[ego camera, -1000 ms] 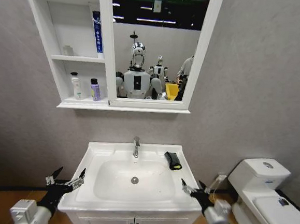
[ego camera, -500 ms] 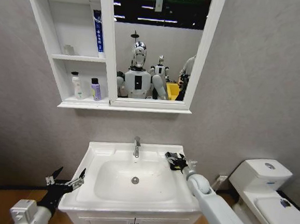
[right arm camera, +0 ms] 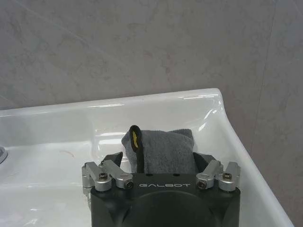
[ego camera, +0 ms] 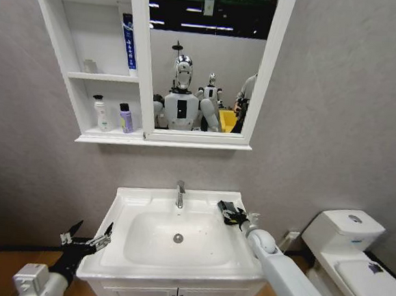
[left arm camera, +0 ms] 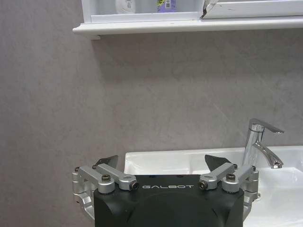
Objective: Move facial cleanser and shampoo from washbasin to cabinet, then wipe washbasin with towel.
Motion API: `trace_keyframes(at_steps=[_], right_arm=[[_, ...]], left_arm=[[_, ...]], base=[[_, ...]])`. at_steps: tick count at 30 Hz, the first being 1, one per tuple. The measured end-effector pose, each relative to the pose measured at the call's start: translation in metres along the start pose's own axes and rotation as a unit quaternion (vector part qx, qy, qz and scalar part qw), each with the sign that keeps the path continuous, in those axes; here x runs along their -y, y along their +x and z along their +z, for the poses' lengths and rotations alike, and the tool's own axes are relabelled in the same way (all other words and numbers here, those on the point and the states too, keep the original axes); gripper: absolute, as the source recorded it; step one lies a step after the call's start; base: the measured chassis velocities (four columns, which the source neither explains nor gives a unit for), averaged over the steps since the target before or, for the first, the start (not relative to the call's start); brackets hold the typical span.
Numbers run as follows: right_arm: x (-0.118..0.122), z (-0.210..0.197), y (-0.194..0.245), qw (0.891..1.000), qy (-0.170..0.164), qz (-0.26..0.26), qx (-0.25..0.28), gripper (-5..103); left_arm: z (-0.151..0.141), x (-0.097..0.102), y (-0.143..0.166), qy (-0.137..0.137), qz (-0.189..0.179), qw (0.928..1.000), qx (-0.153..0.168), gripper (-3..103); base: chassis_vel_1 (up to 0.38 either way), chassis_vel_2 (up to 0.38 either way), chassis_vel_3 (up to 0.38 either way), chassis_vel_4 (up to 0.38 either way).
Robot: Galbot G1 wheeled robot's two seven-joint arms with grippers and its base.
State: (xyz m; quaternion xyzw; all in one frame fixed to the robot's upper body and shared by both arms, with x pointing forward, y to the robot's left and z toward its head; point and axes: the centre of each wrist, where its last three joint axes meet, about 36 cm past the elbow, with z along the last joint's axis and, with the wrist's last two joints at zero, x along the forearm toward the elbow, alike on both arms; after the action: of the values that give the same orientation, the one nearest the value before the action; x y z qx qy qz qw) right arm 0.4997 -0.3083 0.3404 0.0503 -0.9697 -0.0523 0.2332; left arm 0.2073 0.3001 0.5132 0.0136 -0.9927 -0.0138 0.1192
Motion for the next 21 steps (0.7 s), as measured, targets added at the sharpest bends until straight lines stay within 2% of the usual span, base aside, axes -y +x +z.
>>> trace_keyframes(at_steps=[2, 3, 7, 8, 9, 10, 12, 13, 15, 16, 18, 19, 21], right_arm=[[0.000, 0.002, -0.001, 1.000, -0.003, 0.002, -0.006, 83], [0.000, 0.003, -0.002, 1.000, -0.003, 0.003, -0.008, 72], [0.001, 0.003, -0.004, 1.000, -0.002, 0.004, -0.011, 72], [0.001, 0.002, -0.005, 1.000, -0.002, 0.003, -0.012, 61], [0.001, 0.002, -0.005, 1.000, -0.002, 0.003, -0.014, 61], [0.001, 0.002, -0.006, 1.000, -0.002, 0.002, -0.015, 50], [0.001, 0.001, -0.006, 1.000, -0.002, 0.002, -0.017, 50], [0.002, 0.001, -0.006, 1.000, -0.002, 0.002, -0.017, 39], [0.001, -0.001, -0.004, 1.000, -0.003, 0.001, -0.017, 39], [0.001, -0.004, -0.003, 1.000, -0.004, -0.001, -0.016, 28], [0.000, -0.006, -0.002, 1.000, -0.005, -0.002, -0.015, 28], [-0.001, -0.008, 0.000, 1.000, -0.005, -0.003, -0.014, 18], [-0.001, -0.009, 0.001, 1.000, -0.004, -0.005, -0.012, 18]], left_arm=[[0.000, 0.000, 0.000, 0.000, 0.000, 1.0000, 0.000, 100], [0.000, 0.000, 0.000, 0.000, 0.000, 1.0000, 0.000, 100], [0.000, 0.000, 0.000, 0.000, 0.000, 1.0000, 0.000, 100], [0.000, 0.000, 0.000, 0.000, 0.000, 1.0000, 0.000, 100], [0.000, 0.000, 0.000, 0.000, 0.000, 1.0000, 0.000, 100], [0.000, 0.000, 0.000, 0.000, 0.000, 1.0000, 0.000, 100], [0.000, 0.000, 0.000, 0.000, 0.000, 1.0000, 0.000, 100], [0.000, 0.000, 0.000, 0.000, 0.000, 1.0000, 0.000, 100], [0.000, 0.000, 0.000, 0.000, 0.000, 1.0000, 0.000, 100], [0.000, 0.000, 0.000, 0.000, 0.000, 1.0000, 0.000, 100], [0.000, 0.000, 0.000, 0.000, 0.000, 1.0000, 0.000, 100], [0.000, 0.000, 0.000, 0.000, 0.000, 1.0000, 0.000, 100], [0.000, 0.000, 0.000, 0.000, 0.000, 1.0000, 0.000, 100]], base=[[0.000, 0.000, 0.000, 0.000], [0.000, 0.000, 0.000, 0.000], [0.000, 0.000, 0.000, 0.000], [0.000, 0.000, 0.000, 0.000], [0.000, 0.000, 0.000, 0.000], [0.000, 0.000, 0.000, 0.000], [0.000, 0.000, 0.000, 0.000], [0.000, 0.000, 0.000, 0.000], [0.000, 0.000, 0.000, 0.000], [0.000, 0.000, 0.000, 0.000], [0.000, 0.000, 0.000, 0.000], [0.000, 0.000, 0.000, 0.000], [0.000, 0.000, 0.000, 0.000]])
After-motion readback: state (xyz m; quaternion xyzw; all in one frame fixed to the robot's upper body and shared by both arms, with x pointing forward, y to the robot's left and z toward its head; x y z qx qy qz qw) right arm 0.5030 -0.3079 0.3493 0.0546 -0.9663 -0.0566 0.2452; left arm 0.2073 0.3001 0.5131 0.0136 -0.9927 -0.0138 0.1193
